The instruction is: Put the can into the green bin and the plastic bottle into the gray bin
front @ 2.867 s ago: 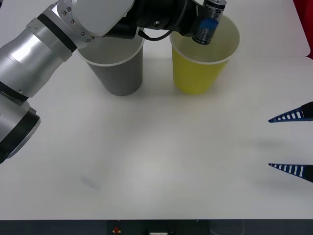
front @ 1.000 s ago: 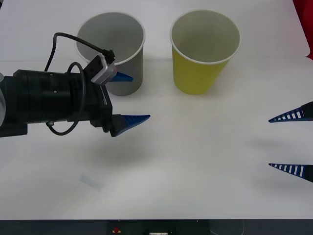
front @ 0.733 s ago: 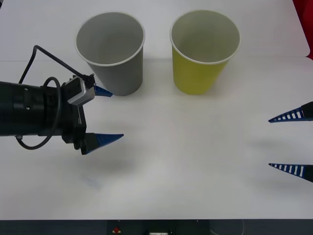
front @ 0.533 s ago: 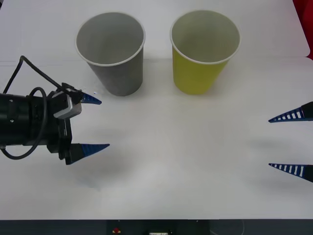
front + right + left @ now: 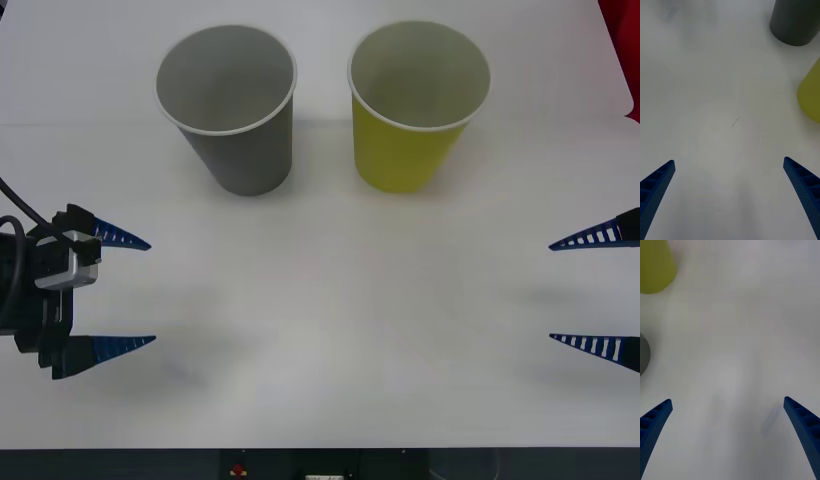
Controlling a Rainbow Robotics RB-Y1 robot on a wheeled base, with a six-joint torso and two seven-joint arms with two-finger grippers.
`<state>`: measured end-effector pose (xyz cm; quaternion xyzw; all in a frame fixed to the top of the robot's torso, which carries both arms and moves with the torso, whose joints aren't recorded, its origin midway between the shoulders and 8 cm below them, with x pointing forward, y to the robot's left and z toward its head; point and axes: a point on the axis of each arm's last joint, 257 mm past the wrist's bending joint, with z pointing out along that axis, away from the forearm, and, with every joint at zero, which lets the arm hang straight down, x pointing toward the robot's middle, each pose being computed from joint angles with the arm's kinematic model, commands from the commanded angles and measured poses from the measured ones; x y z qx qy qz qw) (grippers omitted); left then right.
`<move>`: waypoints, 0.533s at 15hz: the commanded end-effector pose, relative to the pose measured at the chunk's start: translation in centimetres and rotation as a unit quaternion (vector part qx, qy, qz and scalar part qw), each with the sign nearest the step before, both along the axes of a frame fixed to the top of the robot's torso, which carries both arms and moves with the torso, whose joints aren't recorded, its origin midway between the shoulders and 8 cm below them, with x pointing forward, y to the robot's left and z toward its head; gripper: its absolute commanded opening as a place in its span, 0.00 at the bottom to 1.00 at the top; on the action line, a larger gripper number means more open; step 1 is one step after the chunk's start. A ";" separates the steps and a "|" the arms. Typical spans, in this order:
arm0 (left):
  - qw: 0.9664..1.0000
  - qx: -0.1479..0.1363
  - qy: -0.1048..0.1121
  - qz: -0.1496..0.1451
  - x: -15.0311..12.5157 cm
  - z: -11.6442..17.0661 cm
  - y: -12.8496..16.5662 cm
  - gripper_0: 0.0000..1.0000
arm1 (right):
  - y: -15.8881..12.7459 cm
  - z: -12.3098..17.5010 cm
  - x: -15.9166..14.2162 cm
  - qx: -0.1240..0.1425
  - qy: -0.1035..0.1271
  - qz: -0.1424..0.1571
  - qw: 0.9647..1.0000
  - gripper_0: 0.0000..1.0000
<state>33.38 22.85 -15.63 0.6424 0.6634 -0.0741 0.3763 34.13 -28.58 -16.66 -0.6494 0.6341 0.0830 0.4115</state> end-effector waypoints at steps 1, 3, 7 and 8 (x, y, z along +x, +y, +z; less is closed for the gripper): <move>1.000 0.012 0.004 0.004 -0.4 -0.5 1.0 1.00 | 0.0 0.0 0.0 0.000 0.000 0.000 1.000 1.00; 1.000 0.022 0.003 0.008 -0.2 -0.9 1.6 1.00 | 0.0 0.0 0.0 0.000 0.000 0.000 1.000 1.00; 1.000 0.026 0.002 0.010 0.1 -1.2 2.1 1.00 | 0.0 0.0 0.0 0.000 0.000 0.000 1.000 1.00; 1.000 0.023 0.005 0.009 0.0 -1.2 2.1 1.00 | 0.0 0.0 0.0 0.000 0.000 0.000 1.000 1.00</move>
